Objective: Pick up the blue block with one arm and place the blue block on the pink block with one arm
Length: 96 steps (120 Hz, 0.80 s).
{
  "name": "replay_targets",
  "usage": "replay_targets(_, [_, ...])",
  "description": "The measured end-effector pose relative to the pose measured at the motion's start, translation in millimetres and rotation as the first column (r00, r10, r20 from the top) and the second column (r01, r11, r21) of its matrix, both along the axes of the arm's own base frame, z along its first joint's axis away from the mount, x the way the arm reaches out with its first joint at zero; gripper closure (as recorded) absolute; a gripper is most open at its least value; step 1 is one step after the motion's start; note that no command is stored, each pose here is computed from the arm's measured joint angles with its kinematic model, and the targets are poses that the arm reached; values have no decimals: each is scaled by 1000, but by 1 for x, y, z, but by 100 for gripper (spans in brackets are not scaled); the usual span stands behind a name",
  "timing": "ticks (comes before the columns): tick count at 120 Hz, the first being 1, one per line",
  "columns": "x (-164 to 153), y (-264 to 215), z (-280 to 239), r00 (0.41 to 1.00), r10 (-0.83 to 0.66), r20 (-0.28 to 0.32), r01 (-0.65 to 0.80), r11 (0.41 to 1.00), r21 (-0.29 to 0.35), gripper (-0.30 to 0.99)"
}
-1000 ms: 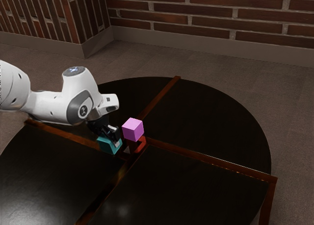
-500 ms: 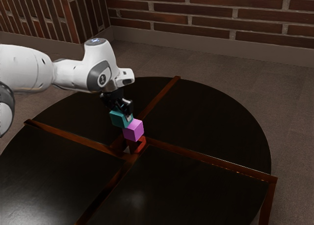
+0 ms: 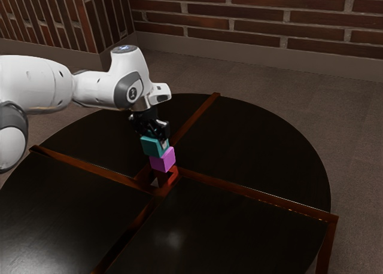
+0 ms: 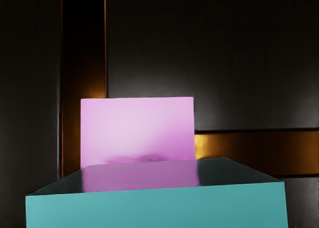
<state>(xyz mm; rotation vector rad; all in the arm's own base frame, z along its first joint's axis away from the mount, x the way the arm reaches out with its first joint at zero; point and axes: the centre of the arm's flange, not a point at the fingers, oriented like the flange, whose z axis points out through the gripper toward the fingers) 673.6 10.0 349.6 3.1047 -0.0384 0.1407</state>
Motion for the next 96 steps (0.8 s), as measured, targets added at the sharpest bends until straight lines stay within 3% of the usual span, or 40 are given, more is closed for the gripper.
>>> replay_targets(96, [18, -3, -1, 996, -89, 22, 89, 996, 21, 31])
